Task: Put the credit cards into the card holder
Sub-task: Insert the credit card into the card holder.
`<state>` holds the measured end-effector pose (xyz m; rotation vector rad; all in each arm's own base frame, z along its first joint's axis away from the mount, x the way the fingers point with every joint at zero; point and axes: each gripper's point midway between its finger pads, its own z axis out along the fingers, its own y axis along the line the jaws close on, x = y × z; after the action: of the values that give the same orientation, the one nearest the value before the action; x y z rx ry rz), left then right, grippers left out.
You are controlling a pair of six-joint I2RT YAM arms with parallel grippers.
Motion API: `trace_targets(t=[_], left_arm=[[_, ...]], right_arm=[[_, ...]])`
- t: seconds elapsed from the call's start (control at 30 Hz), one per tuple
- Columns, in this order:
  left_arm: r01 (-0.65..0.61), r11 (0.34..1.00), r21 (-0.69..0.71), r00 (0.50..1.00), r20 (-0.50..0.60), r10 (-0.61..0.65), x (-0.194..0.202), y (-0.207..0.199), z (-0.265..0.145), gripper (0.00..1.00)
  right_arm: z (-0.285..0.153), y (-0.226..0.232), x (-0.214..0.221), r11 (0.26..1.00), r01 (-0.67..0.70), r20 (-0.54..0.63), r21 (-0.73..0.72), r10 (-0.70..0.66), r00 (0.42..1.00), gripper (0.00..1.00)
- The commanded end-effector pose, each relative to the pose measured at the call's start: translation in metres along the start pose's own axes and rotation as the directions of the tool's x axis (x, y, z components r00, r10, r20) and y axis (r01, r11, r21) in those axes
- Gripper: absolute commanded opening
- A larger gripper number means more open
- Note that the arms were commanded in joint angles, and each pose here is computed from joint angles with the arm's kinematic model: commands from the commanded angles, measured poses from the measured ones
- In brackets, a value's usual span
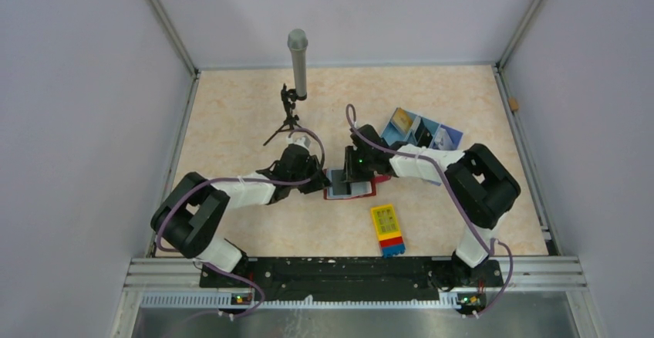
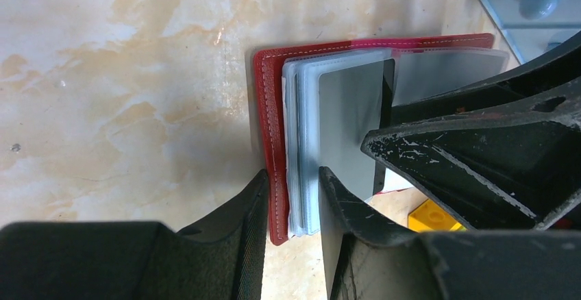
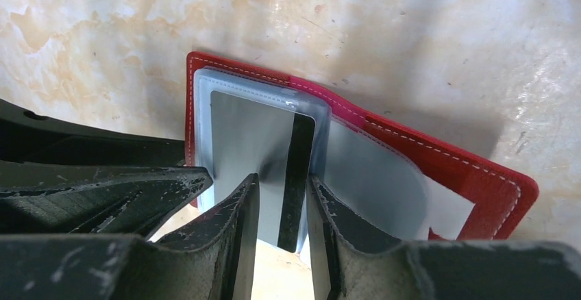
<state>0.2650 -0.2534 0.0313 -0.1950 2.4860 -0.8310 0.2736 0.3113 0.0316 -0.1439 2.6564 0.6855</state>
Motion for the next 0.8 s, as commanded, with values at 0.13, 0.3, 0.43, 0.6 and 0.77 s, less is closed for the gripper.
trace_targets(t=[0.13, 0.3, 0.43, 0.6, 0.77], left_arm=[[0.026, 0.999, 0.048, 0.999, 0.047, -0.028, -0.005, -0.01, -0.007, 0.34], [0.043, 0.997, 0.065, 0.997, 0.063, -0.048, -0.006, -0.012, -0.01, 0.34], [0.064, 0.994, 0.094, 0.996, 0.061, -0.07, -0.004, -0.014, -0.01, 0.33], [0.078, 0.992, 0.102, 0.995, 0.052, -0.084, 0.0, -0.013, -0.01, 0.34], [0.071, 0.996, 0.062, 0.994, 0.078, -0.075, -0.003, -0.006, -0.018, 0.38]], right_arm=[[-0.01, 0.057, -0.022, 0.993, 0.028, 0.103, -0.113, -0.017, 0.995, 0.31], [-0.01, 0.06, -0.026, 0.994, 0.005, 0.142, -0.108, 0.011, 0.99, 0.28], [-0.008, 0.061, -0.022, 0.995, 0.0, 0.145, -0.099, 0.015, 0.989, 0.28], [-0.012, 0.063, -0.022, 0.996, 0.017, 0.154, -0.087, -0.004, 0.988, 0.29], [-0.042, 0.065, -0.041, 0.995, 0.084, 0.223, -0.048, -0.072, 0.972, 0.43]])
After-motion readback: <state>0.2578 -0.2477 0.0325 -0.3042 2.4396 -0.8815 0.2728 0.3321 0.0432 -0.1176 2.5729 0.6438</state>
